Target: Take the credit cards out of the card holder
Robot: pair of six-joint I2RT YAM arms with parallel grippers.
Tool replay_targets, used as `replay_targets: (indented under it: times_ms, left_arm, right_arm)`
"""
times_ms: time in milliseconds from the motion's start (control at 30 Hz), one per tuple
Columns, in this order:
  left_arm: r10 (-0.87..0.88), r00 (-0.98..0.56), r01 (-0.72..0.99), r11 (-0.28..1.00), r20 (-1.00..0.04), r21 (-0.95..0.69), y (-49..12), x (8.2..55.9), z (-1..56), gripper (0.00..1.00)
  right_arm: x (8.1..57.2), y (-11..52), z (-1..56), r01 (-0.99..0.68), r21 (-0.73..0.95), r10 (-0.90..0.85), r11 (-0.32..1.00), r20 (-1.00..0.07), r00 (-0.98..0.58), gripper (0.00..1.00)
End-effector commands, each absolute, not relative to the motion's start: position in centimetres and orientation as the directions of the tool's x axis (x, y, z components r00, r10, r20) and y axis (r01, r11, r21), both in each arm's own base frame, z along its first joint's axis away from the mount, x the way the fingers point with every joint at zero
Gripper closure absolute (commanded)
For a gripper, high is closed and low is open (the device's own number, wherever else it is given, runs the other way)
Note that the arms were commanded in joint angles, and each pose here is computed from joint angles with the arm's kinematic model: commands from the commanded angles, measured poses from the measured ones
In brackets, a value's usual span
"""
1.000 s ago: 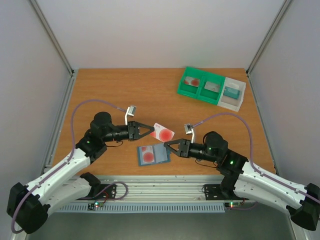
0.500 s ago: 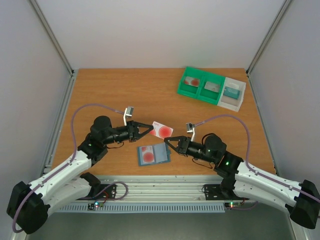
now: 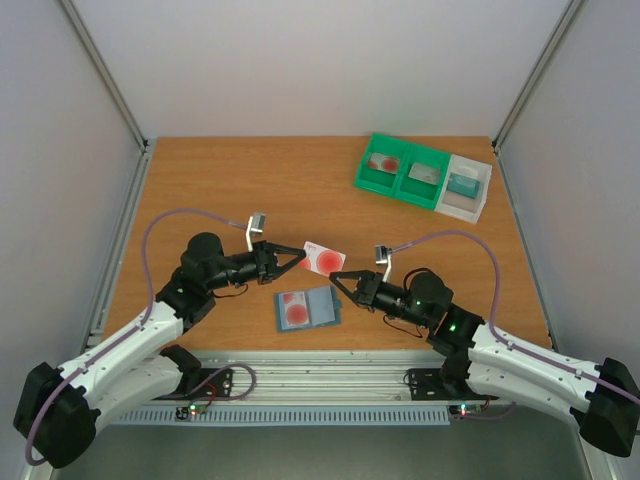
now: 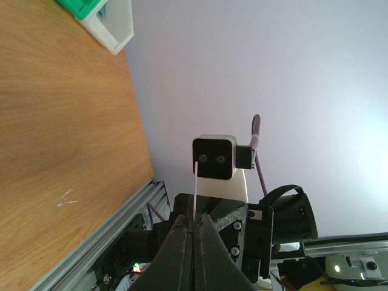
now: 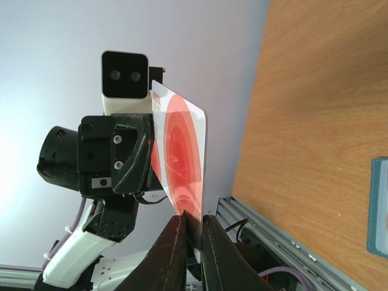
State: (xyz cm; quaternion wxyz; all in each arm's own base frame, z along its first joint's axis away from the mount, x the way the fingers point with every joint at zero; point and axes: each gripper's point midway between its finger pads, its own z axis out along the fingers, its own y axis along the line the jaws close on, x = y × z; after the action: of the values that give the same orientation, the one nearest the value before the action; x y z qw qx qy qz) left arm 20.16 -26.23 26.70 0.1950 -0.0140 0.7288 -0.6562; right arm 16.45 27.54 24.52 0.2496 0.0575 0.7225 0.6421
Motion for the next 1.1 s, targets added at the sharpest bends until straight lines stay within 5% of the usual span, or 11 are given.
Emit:
replay_targets:
  times_ms: [0, 233, 300, 400, 633, 833, 1067]
  left_arm:
    - [-0.271, -0.906, 0.304, 0.116, -0.325, -0.946, -26.3, 19.9, 27.5, 1.0]
    - [-0.271, -0.898, 0.319, 0.147, -0.348, -0.936, -26.2, 20.0, 27.1, 0.96]
    - [-0.279, -0.889, 0.324, 0.176, -0.363, -0.929, -25.9, 20.1, 26.8, 0.82]
    - [-0.293, -0.878, 0.317, 0.239, -0.38, -0.918, -25.2, 20.2, 26.2, 0.45]
    - [-0.262, -0.831, 0.341, 0.458, -0.491, -0.821, -22.9, 20.1, 25.4, 0.02]
    - [-0.191, -0.792, 0.387, 0.578, -0.58, -0.718, -21.5, 20.0, 25.2, 0.01]
    - [-0.112, -0.775, 0.41, 0.658, -0.621, -0.631, -20.4, 19.7, 24.7, 0.01]
  right_arm:
    - [16.9, 27.1, 24.9, -0.249, 0.954, 0.445, 0.167, -0.298, -0.844, 0.94]
    - [16.9, 27.2, 25.1, -0.278, 0.941, 0.429, 0.195, -0.337, -0.838, 0.99]
    - [17.0, 27.0, 24.9, -0.28, 0.934, 0.427, 0.221, -0.351, -0.833, 0.99]
    - [17.2, 26.5, 24.7, -0.291, 0.91, 0.423, 0.294, -0.398, -0.814, 0.99]
    - [18.7, 23.9, 25.6, -0.334, 0.767, 0.382, 0.547, -0.584, -0.716, 0.99]
    - [20.6, 23.9, 27.3, -0.403, 0.619, 0.265, 0.674, -0.711, -0.651, 0.99]
    - [25.6, 23.0, 26.5, -0.351, 0.526, 0.207, 0.775, -0.735, -0.646, 0.99]
